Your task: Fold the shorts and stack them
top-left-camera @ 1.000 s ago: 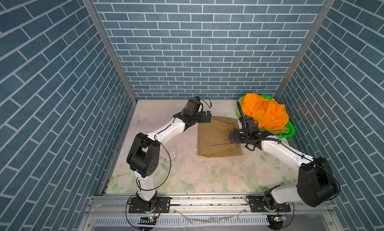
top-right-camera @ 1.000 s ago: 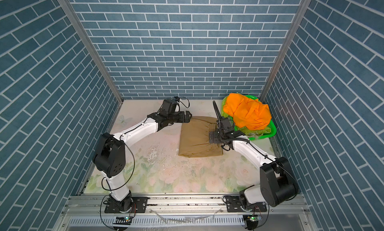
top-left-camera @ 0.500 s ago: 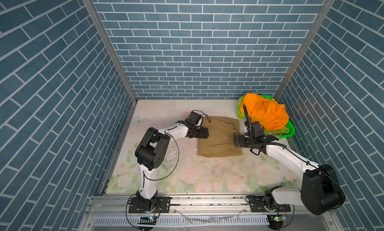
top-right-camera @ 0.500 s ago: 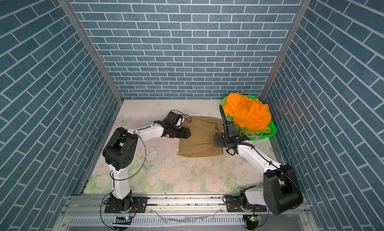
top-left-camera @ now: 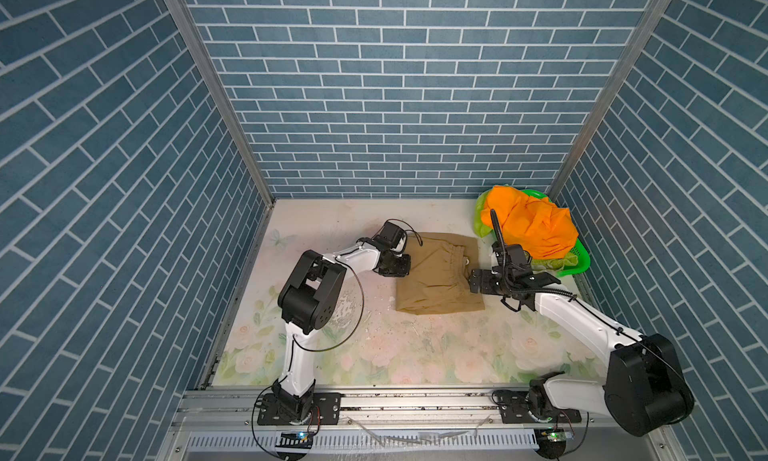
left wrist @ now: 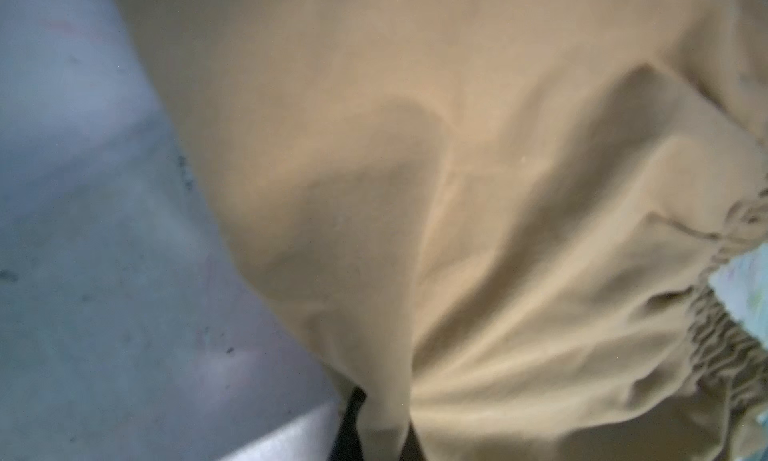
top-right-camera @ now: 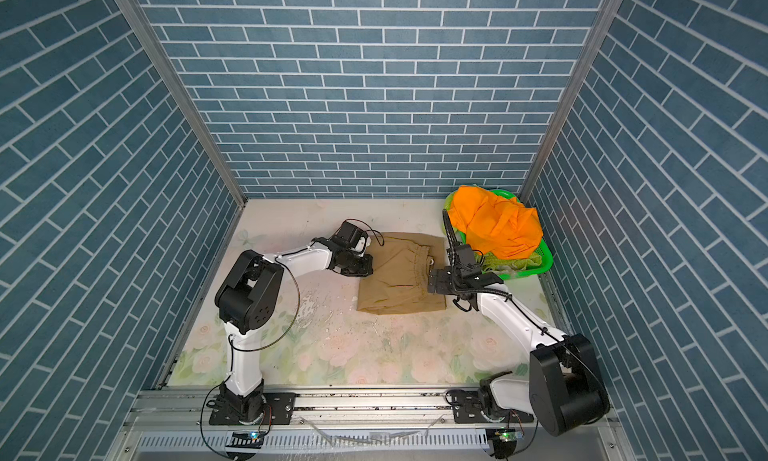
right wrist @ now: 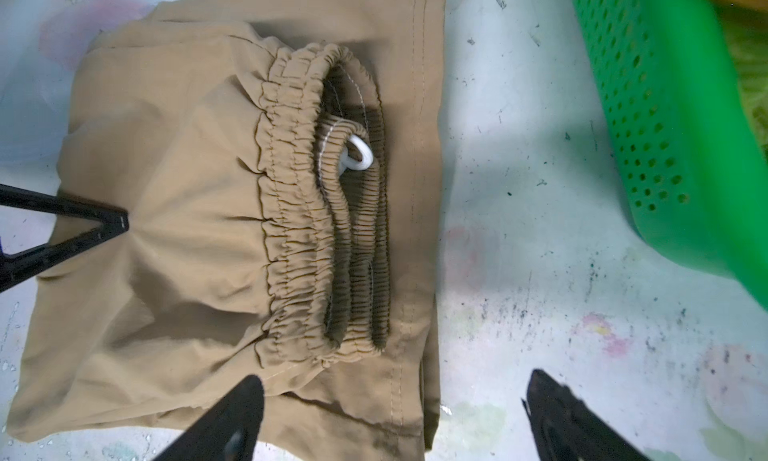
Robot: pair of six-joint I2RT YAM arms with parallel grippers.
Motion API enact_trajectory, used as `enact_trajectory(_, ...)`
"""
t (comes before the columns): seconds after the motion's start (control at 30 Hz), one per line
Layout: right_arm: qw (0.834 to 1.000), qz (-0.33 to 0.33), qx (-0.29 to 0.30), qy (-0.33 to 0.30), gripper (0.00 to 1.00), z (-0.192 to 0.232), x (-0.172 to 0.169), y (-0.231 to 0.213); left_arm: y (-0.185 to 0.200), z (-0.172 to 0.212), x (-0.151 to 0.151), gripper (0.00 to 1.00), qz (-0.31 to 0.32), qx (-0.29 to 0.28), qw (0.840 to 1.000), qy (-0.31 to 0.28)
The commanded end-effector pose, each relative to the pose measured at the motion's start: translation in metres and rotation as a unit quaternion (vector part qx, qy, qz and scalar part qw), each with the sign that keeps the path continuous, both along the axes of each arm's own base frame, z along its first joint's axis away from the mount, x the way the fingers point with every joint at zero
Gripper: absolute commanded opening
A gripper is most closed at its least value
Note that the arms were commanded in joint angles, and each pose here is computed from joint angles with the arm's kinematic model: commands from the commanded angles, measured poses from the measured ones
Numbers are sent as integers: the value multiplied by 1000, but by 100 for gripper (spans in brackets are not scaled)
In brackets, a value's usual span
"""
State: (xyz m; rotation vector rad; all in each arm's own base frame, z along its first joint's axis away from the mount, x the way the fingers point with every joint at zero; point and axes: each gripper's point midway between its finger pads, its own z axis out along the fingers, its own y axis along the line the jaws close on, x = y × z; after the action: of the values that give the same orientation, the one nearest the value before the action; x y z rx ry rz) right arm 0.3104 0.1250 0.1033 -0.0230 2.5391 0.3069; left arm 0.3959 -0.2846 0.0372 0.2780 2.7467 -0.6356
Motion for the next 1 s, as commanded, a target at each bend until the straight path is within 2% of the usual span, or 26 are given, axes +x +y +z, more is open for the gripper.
enact_trajectory(0.0,1000,-4,14,-15,99,12,9,4,23,10,7,0,-3,52,999,-6)
enact_trajectory(0.13,999,-2,25,-20,99,13,19,11,66,22,23,0,19,125,992,-13)
enact_trajectory(0.23,999,1,38,-19,99,12,30,20,113,25,37,0,46,206,977,5)
enact_trajectory(0.37,998,14,58,-23,99,16,47,40,181,46,62,0,88,316,944,-15)
enact_trajectory(0.5,997,36,63,-28,99,23,55,65,258,71,88,0,130,435,890,-46)
enact_trajectory(0.57,996,51,64,-28,99,26,56,80,292,76,97,0,155,455,876,-42)
enact_trajectory(0.7,993,90,81,-11,99,27,51,112,352,89,116,0,201,460,863,-57)
enact_trajectory(0.9,990,105,97,6,99,22,53,140,407,96,140,0,222,489,839,-85)
enact_trajectory(0.97,989,105,101,8,99,23,55,144,422,91,144,0,232,487,838,-82)
